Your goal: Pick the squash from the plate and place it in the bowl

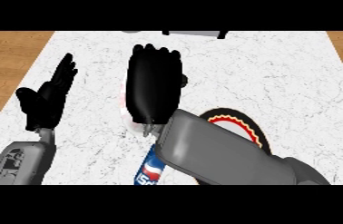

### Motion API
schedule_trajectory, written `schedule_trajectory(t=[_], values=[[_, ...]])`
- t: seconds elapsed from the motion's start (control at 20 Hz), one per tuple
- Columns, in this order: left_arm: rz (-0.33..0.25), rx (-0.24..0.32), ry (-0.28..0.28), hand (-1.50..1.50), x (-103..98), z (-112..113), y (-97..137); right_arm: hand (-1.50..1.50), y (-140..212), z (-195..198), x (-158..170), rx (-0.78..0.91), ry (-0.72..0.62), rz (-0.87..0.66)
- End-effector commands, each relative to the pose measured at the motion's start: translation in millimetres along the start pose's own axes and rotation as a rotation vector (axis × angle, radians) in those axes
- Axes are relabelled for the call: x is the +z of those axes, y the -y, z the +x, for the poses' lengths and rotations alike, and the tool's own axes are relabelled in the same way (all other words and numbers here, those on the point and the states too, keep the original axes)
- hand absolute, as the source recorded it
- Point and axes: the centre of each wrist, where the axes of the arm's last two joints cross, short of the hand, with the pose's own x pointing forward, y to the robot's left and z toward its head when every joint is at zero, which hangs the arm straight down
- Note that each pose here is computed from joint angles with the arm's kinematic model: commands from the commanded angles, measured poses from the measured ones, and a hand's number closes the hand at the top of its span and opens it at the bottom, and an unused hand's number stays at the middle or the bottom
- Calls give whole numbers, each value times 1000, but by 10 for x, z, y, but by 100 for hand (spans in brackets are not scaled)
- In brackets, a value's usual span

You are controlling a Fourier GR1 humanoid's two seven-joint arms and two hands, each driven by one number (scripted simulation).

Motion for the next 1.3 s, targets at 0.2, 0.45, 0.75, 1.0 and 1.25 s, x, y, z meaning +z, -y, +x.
schedule_trajectory(t=[0.2, 0.45, 0.75, 1.0, 1.25], values=[[29, 5, -7, 0, 44, -92, -148, 150, -367, -153, -236, -137, -235, -33], [42, -20, 25, 0, 19, 85, -62, 150, -612, -321, -330, -149, -243, -18], [58, 7, 2, 0, 48, 34, -92, 150, -916, -682, -538, 45, -416, 228], [45, 4, 3, 0, 171, -88, -141, -150, -1101, -944, -568, -124, -459, 295], [43, -4, -18, 0, 58, -18, -84, -150, -1113, -904, -478, -325, -366, 245]])
